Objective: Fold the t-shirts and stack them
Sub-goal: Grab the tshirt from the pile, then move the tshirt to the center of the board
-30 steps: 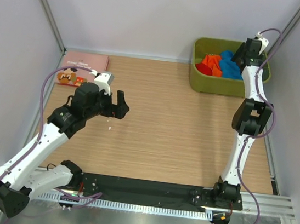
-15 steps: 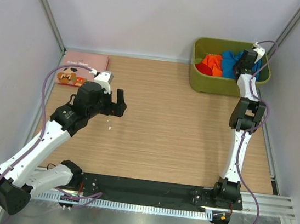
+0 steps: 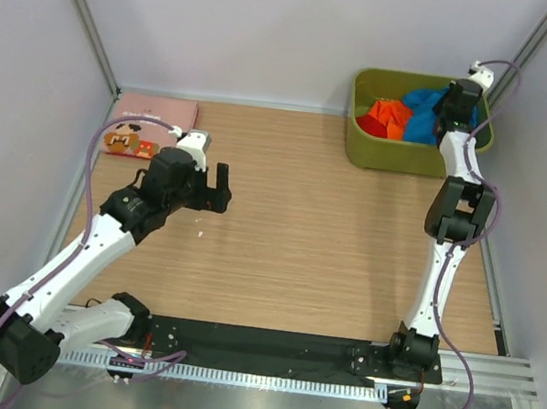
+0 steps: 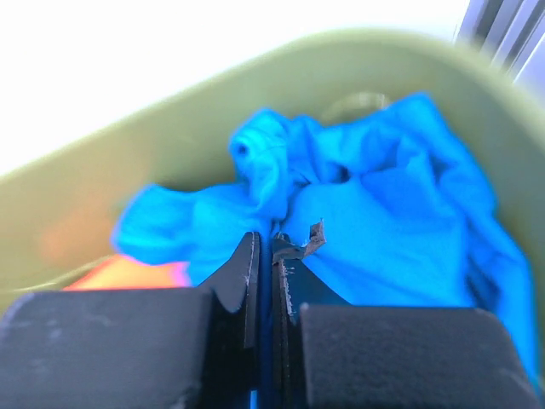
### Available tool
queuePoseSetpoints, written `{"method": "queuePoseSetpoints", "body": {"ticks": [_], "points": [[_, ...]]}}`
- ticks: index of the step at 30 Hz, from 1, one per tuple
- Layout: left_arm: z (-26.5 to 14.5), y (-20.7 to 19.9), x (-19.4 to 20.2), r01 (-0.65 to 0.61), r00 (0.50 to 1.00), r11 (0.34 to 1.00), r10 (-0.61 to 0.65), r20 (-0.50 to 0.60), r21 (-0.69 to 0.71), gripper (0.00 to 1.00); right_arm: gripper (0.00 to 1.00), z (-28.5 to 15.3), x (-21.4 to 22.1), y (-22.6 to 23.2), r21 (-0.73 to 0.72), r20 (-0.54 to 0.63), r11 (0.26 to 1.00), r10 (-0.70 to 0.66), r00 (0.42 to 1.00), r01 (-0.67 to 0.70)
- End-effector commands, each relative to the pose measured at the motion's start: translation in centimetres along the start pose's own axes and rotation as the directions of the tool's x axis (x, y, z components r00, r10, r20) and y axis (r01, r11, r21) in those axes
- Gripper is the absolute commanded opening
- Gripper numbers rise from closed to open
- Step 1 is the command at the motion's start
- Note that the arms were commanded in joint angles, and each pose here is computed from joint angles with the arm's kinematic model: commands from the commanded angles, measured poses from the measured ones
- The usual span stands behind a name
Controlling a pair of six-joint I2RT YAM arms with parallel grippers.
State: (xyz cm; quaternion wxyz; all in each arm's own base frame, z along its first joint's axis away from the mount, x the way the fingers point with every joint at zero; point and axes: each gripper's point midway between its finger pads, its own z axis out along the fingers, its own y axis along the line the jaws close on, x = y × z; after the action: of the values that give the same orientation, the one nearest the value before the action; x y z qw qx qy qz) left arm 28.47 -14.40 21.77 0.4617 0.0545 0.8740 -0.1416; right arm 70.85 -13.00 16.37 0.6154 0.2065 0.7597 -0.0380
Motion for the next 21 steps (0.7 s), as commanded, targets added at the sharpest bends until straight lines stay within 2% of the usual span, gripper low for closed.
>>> {"method": "queuePoseSetpoints", "body": {"ticks": [1,5,6,10,11,13,14,17,19,21], "points": [[-0.1,-0.5,-1.9,-0.002,0.999,1.0,0.001,0.041,0.017,1.0,0.01,-10.1,-21.9,4.5,-0.165,0.416,0.986,0.096,0.904,-0.028],[-0.2,-0.9,-1.7,0.016,0.999,0.999,-0.017,0.031,0.043,1.0,0.01,-16.1,-27.6,7.1,-0.276,0.432,0.961,0.119,0.894,0.005],[-0.4,-1.0,-1.7,0.015,0.999,0.999,-0.017,0.035,0.049,1.0,0.01,-18.4,-29.7,8.6,-0.347,0.445,0.937,0.131,0.886,0.036],[-1.1,-1.3,-2.0,0.027,0.998,0.997,-0.031,0.054,0.069,1.0,0.01,-24.1,-31.8,10.1,-0.437,0.381,0.899,0.169,0.909,0.016],[-1.3,-1.3,-2.3,0.031,0.997,0.997,-0.036,0.067,0.072,1.0,0.01,-27.9,-33.9,10.4,-0.47,0.407,0.883,0.198,0.892,0.018],[-1.9,-1.1,-2.7,0.041,0.995,0.997,-0.047,0.091,0.066,1.0,0.01,-29.7,-32.9,11.2,-0.525,0.34,0.85,0.243,0.908,-0.031],[-2.1,-1.0,-2.9,0.05,0.993,0.997,-0.056,0.105,0.06,1.0,0.01,-33.5,-34.5,11.5,-0.554,0.36,0.832,0.262,0.895,-0.021],[-3.0,-0.3,-3.6,0.08,0.984,0.996,-0.086,0.156,0.042,1.0,0.01,-37.2,-32.7,13.7,-0.638,0.284,0.77,0.259,0.923,-0.02],[-3.3,0.0,-3.8,0.099,0.979,0.994,-0.104,0.175,0.037,1.0,0.01,-41.1,-31.6,15.4,-0.714,0.226,0.7,0.259,0.939,-0.021],[-3.7,0.3,-4.2,0.118,0.974,0.992,-0.123,0.192,0.037,1.0,0.01,-43.8,-29.9,16.0,-0.751,0.138,0.655,0.282,0.949,-0.086]]}}
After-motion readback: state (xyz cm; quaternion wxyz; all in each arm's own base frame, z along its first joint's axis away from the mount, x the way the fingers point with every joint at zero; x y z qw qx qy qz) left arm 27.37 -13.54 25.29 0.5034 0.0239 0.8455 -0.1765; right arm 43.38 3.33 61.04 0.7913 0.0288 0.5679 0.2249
